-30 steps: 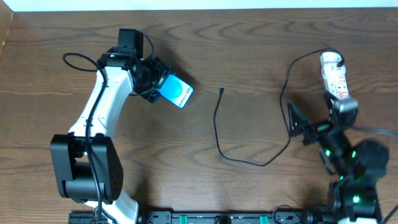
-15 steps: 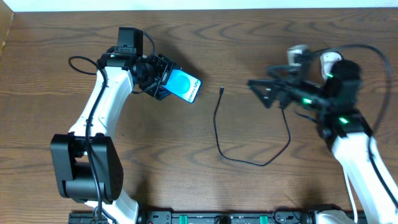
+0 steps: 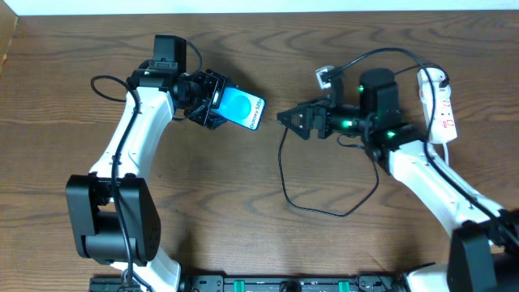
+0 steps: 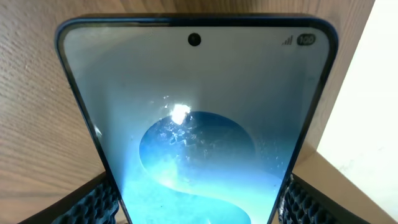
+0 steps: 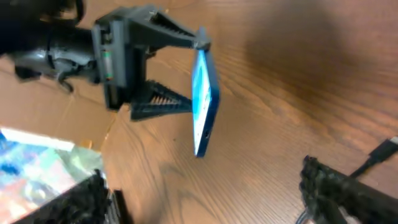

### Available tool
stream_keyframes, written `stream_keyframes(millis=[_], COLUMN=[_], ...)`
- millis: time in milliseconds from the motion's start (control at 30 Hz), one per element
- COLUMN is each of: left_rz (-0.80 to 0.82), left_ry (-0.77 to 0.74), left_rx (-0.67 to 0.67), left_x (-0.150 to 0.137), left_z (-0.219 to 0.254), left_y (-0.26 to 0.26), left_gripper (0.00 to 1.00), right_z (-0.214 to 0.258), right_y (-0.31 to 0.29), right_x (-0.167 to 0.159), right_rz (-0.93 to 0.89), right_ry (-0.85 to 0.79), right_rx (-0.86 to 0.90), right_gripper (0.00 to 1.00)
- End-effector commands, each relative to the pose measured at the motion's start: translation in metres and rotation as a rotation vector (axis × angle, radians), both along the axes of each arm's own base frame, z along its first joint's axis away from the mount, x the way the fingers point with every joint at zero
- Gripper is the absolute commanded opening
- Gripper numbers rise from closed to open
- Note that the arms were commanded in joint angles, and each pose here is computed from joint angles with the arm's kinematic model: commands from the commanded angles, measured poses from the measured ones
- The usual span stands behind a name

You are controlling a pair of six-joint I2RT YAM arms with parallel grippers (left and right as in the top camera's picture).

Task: Plug charger to phone and switch on socket
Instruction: 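Move the right gripper toward the phone's bottom edge, then close the right gripper on the phone's lower edge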

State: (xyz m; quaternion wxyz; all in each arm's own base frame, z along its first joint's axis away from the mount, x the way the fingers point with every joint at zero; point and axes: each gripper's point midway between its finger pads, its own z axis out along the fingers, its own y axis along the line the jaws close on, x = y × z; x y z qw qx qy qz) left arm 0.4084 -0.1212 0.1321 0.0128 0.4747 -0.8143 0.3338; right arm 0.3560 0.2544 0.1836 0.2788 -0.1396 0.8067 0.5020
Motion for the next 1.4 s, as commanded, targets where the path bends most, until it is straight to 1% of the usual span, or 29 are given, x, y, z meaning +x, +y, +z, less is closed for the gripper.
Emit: stream_keyframes(millis=[0,167,333,433,600,867,1300,1367], left_rz=[0.024,0.019,0.017,0.012,-0.006,-0.035,-0.069,-0.069], left_ry=[-0.029,-0.025,-0.024,-0.023,-0.013,-0.013,-0.011,-0.011], left_rx=[-0.058,-0.072,-0.077,-0.087,-0.123,-0.125,-0.125,-0.125], left_x=[0.005,0.004,0.004,0.003,-0.001,-0.005,-0.01,-0.01], left_z=[0.025,0.026,0.027,0.028,0.031,0.031,0.031,0.031], left_y=[-0.006,-0.008,-0.009,-0.011,-0.016,-0.026,-0.04,-0.04], left_gripper=[0.64,0.64,0.64,0.64,0.64,0.64,0.64,0.64], right_z=[-0.007,-0.019,-0.026,-0.023,-0.026,-0.026,-0.033,-0.035], right_y=[0.014,0.037,0.047,0.054,0.06,0.061,0.061,0.06], right_x=[0.011,0.017,0.024,0.025,0.025,0.028,0.031,0.031], right_rz=[-0.064,-0.104,-0.198,-0.224,-0.275,-0.294,-0.301,-0.303], right_ry=[0.118,0.142,0.141,0.126,0.117,0.105,0.107,0.113], right_rx=[0.042,0.06,0.035,0.04,0.02,0.017,0.011,0.005], right_gripper=[0.86,0.74,0.71,0.66,0.61,0.58,0.56,0.53])
